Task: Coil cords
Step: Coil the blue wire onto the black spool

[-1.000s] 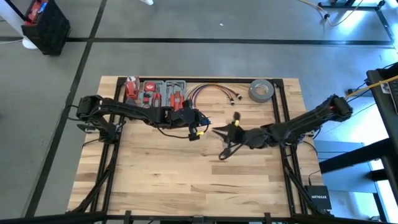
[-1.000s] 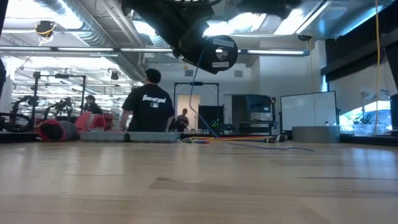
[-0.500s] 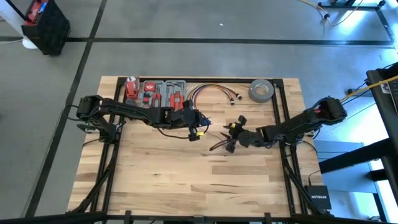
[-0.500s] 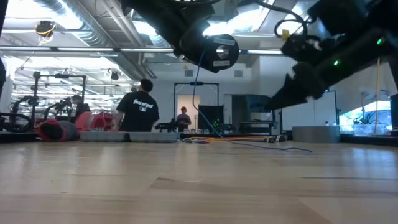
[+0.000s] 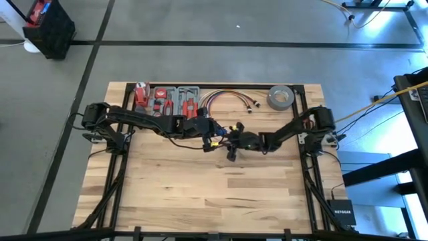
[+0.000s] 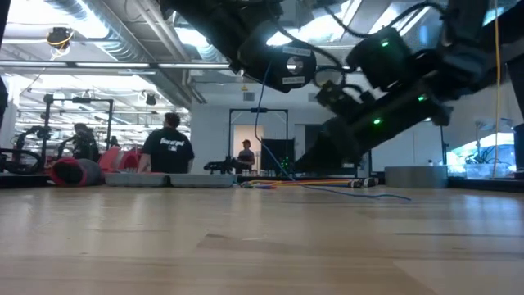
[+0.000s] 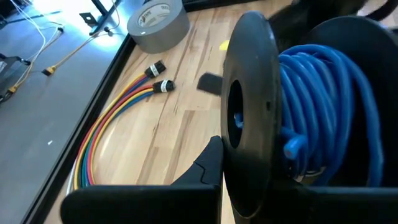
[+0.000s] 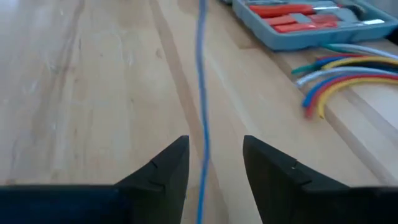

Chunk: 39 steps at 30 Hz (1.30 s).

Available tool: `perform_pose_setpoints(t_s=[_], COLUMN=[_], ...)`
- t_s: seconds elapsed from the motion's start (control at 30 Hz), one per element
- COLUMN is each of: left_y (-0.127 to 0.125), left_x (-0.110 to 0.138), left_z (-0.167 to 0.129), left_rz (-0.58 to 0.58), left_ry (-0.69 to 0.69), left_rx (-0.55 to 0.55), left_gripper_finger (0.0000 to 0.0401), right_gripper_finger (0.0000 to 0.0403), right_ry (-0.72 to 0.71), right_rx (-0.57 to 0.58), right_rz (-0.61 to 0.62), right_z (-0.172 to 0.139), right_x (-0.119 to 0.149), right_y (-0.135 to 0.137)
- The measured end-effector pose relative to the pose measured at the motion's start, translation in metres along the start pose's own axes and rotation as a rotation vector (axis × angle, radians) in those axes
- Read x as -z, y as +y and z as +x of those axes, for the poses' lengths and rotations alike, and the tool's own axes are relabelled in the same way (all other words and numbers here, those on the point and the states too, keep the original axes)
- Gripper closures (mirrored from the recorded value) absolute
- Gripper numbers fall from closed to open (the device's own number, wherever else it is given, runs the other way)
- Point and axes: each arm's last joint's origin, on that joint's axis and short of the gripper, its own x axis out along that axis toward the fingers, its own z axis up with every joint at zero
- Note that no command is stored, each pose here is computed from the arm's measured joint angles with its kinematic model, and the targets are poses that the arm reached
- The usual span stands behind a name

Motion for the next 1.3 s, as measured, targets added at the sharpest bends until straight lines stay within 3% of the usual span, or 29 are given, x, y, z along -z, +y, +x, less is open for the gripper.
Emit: perform_pose_setpoints(t_s=[0.3,0.4,0.53,0.73,0.93,1.13,1.3], left_y=[0.000,-0.001,-0.003,-0.008,-0.008,-0.008,-0.004], left_x=[0.001,0.001,0.000,0.000,0.002,0.001,0.001], left_z=[0.000,0.000,-0.001,-0.003,-0.003,-0.003,-0.002], left_rz=[0.002,0.004,0.006,0.005,0.002,-0.004,-0.016], left_ry=[0.006,0.006,0.004,0.005,0.018,0.011,0.009], left_rx=[0.001,0.003,0.007,0.019,0.022,0.019,0.012], left_gripper_finger=[0.0401,0.0401,0.0401,0.0401,0.0401,0.0401,0.0401], right_gripper_finger=[0.0260,0.0302,0.0388,0.0393,0.0393,0.0395,0.0398], right_ry=[0.029,0.033,0.059,0.154,0.095,-0.122,-0.300], right_rx=[0.006,0.015,0.016,0.104,0.143,0.156,0.095], right_rz=[-0.033,-0.043,-0.077,-0.083,-0.036,0.050,0.090], right_z=[0.022,0.022,0.018,-0.023,-0.082,-0.125,-0.132], right_x=[0.003,0.004,0.003,-0.004,-0.024,-0.057,-0.081], right_y=[-0.003,-0.003,-0.004,-0.012,-0.007,0.000,0.007])
